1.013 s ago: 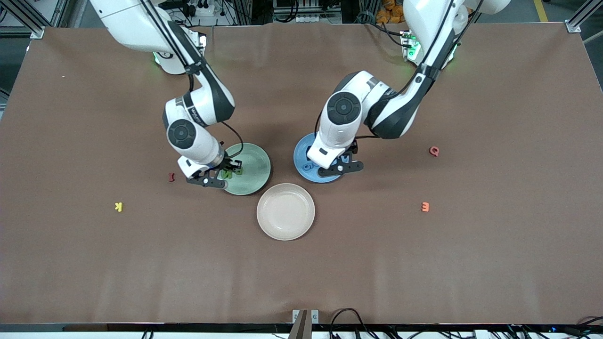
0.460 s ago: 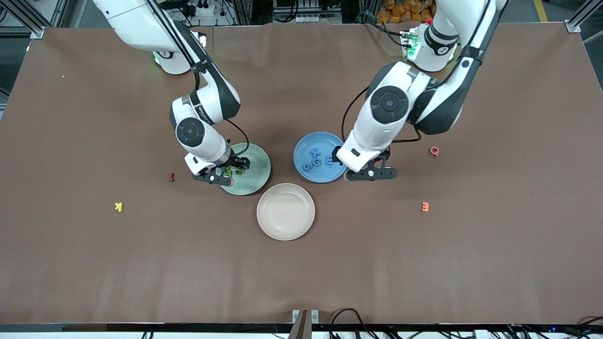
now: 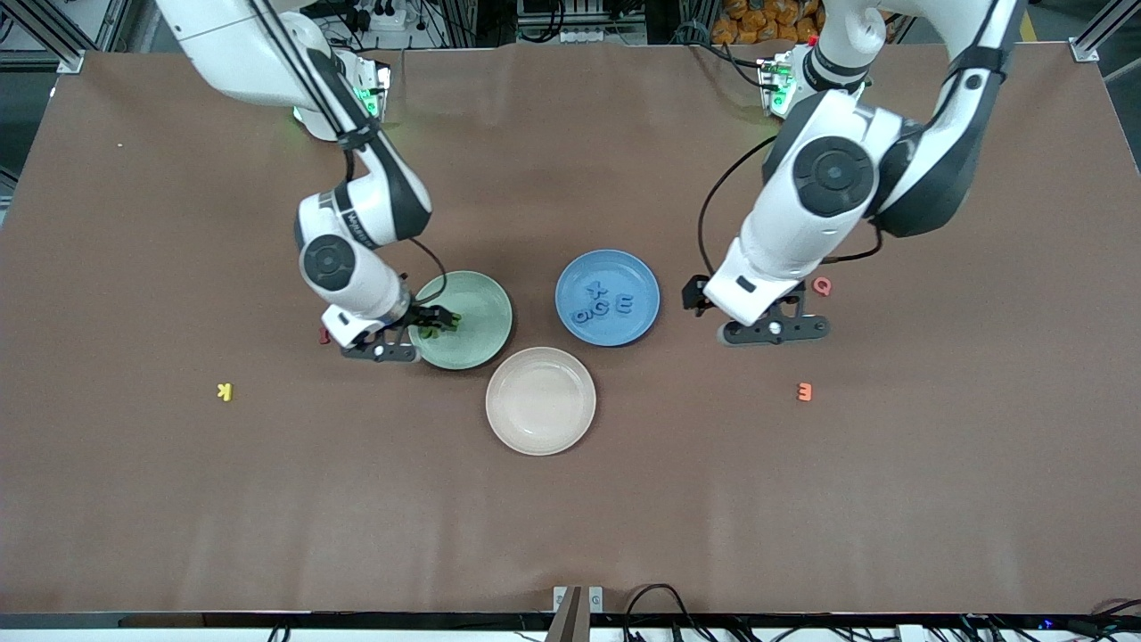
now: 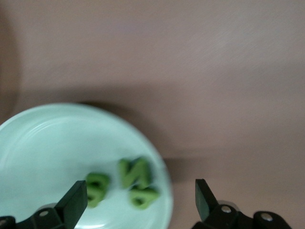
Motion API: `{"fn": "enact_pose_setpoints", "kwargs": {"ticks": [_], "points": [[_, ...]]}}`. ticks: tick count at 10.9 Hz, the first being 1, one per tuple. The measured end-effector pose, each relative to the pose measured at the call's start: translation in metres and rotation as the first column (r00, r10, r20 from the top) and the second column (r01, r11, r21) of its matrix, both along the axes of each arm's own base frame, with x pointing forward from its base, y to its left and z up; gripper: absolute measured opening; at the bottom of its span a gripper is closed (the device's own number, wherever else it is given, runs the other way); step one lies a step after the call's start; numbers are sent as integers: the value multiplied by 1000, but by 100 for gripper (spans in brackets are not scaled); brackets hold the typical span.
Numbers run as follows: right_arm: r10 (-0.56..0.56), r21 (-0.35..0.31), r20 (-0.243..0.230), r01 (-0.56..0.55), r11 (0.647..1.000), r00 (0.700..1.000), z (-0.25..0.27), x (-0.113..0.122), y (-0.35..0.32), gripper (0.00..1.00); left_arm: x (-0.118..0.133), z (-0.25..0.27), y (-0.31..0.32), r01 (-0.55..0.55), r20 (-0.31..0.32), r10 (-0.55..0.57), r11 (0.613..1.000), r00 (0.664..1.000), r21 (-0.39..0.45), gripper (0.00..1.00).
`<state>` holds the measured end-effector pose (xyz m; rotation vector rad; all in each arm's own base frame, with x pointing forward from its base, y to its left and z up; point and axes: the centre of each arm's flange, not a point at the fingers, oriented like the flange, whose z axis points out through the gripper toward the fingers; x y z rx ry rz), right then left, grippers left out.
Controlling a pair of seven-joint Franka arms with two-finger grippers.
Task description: Sort letters by color into matching plates
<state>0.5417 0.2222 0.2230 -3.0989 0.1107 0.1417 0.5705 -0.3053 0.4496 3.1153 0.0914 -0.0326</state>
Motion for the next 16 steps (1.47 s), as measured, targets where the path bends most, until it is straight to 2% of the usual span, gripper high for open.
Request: {"fn": "enact_pose_setpoints", "kwargs": {"ticks": [2, 4, 6, 9, 11, 13, 16], "points": [[29, -9, 21, -29, 1000, 999, 4, 22, -55, 100, 5, 21, 24, -22, 11, 22, 1000, 1000, -18, 100], [26, -11, 30, -25, 1000, 999, 8, 38, -107, 100, 12, 41, 59, 46, 25, -45, 999, 999, -13, 100], [3, -13, 12, -3, 1000, 1000, 8, 43, -151, 100, 15, 66, 103, 98, 33, -98, 995, 995, 12, 100], [2, -56, 17, -1, 998, 1000, 13, 51, -231, 100, 12, 99, 139, 140, 73, -141, 990, 987, 27, 100], [-22, -79, 28, 24, 997, 999, 19, 54, -270, 100, 5, 115, 148, 133, 78, -135, 991, 988, 34, 100], [-8, -91, 38, 11, 996, 999, 25, 56, -292, 100, -4, 134, 157, 122, 62, -124, 992, 990, 43, 100], [-1, -94, 50, 6, 996, 999, 33, 57, -304, 100, -9, 156, 164, 109, 71, -112, 993, 991, 45, 100]]}}
